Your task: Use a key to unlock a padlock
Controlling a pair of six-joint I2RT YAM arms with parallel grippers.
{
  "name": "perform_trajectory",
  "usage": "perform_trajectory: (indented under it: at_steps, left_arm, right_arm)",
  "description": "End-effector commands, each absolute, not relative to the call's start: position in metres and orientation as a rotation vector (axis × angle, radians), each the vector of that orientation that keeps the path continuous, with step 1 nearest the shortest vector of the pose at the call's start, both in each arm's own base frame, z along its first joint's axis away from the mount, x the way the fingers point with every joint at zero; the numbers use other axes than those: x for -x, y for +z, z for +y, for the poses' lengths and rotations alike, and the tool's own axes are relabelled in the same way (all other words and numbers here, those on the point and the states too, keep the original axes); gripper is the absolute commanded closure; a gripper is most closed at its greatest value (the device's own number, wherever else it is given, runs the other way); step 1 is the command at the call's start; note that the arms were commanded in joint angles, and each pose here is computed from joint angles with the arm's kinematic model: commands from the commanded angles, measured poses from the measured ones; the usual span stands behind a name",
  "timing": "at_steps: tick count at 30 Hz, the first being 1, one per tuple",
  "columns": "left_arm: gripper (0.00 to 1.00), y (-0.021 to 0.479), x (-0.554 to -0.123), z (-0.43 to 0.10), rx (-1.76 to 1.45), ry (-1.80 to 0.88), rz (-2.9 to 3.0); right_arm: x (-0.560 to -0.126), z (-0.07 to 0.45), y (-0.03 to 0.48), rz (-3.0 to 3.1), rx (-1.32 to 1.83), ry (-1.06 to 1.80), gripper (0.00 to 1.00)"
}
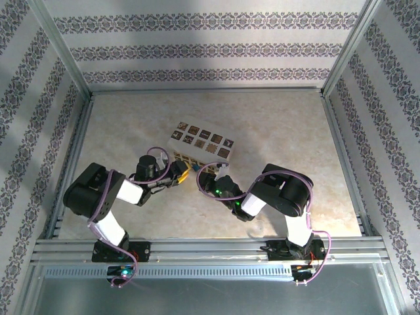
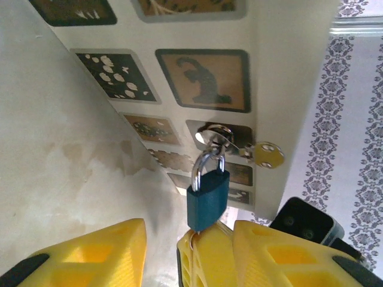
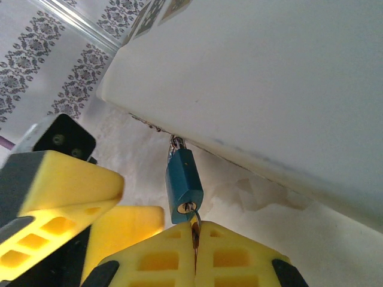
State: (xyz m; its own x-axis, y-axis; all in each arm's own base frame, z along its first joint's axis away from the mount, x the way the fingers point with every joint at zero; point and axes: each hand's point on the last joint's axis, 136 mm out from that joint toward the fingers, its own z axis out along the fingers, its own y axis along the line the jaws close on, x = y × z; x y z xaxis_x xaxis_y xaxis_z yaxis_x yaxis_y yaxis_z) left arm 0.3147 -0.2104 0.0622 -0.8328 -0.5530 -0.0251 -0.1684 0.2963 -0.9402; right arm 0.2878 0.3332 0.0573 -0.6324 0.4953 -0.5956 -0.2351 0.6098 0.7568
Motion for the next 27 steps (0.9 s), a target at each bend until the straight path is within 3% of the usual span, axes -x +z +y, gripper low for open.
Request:
perform_trajectory:
  at_steps: [1, 17, 27]
  left_arm:
    - [0.59, 0.083, -0.327, -0.224, 0.591, -1.632, 2.114]
    - [0.65, 0.065, -0.336, -0.238, 0.622, -1.649, 2.118]
    - [0.62, 0.076, -0.344, -0.243, 0.615, -1.694, 2.076]
  right_arm:
    - [-0.286, 0.339, 0.075, 1.932, -0.225, 1.148, 0.98]
    - [-0.285, 0.338, 0.074, 1.934, -0.233, 1.15, 0.98]
    - [-0.285, 0.338, 0.073, 1.935, -0.242, 1.153, 0.98]
